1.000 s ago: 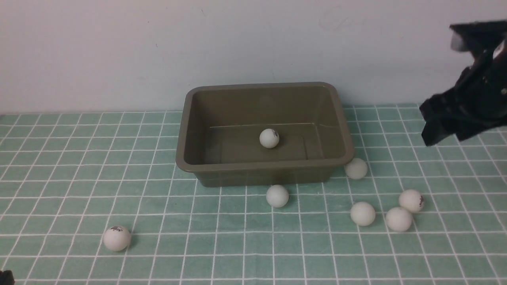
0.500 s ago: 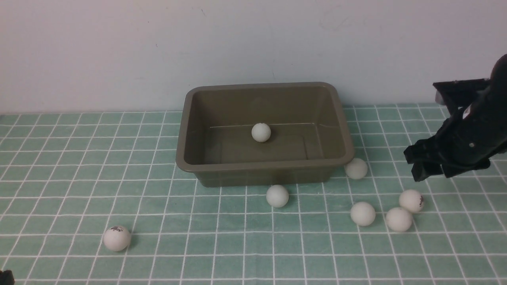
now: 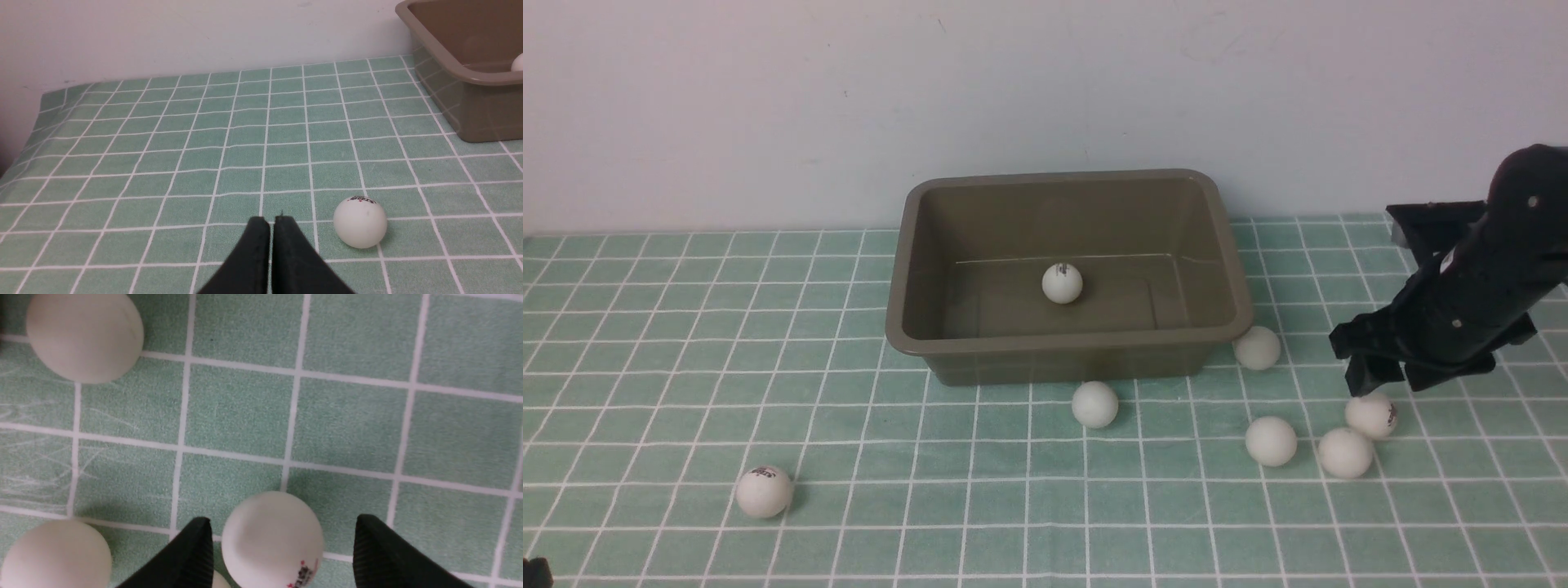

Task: Put the table tennis balls in the box on the green coffee tablecloth.
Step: 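Reach for and grasp a ping pong ball on the table, then release the ping pong ball into the bin and lift the gripper away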

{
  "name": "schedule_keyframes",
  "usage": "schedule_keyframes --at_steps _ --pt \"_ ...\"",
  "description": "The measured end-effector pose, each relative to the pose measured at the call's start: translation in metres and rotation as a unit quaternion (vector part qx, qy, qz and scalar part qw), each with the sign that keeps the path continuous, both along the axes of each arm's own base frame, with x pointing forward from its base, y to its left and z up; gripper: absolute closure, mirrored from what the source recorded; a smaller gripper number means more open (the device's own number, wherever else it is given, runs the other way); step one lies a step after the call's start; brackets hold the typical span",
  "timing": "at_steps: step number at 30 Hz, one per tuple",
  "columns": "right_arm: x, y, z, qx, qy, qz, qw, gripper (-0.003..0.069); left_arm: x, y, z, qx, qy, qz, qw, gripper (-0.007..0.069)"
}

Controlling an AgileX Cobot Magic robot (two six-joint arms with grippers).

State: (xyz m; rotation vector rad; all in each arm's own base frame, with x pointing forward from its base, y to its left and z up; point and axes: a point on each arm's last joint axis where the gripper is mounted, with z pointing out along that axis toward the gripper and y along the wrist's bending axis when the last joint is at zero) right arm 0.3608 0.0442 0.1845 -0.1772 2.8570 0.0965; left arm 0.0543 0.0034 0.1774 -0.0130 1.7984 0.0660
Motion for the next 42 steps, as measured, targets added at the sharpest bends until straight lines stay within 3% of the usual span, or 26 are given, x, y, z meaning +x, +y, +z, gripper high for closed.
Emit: schedule_keyframes --at_steps 11,14,19,23,28,30,35,42 --pt "0.004 0.002 -0.024 0.004 0.03 -0.002 1.0 0.0245 0.0 0.0 0.0 0.0 0.0 0.0 1.0 0.0629" --pt "0.004 0.002 -0.025 0.005 0.032 -0.003 0.999 0.03 0.0 0.0 0.0 0.0 0.0 0.0 1.0 0.0629" --pt "0.005 0.002 -0.023 0.004 0.028 0.002 1.0 0.0307 0.0 0.0 0.0 0.0 0.0 0.0 1.0 0.0629" --pt "0.013 0.003 -0.011 0.006 0.024 0.009 1.0 0.0307 0.0 0.0 0.0 0.0 0.0 0.0 1.0 0.0629" --pt "0.034 0.014 0.035 0.04 -0.028 0.018 0.999 0.0307 0.0 0.0 0.0 0.0 0.0 0.0 1.0 0.0629" --pt "0.046 0.034 0.068 0.067 -0.085 0.051 0.993 0.0307 0.0 0.0 0.0 0.0 0.0 0.0 1.0 0.0629" --pt "0.052 0.091 0.096 0.095 -0.145 0.128 0.976 0.0307 0.0 0.0 0.0 0.0 0.0 0.0 1.0 0.0629" --pt "0.069 0.14 0.067 0.101 -0.124 0.176 0.971 0.0307 0.0 0.0 0.0 0.0 0.0 0.0 1.0 0.0629"
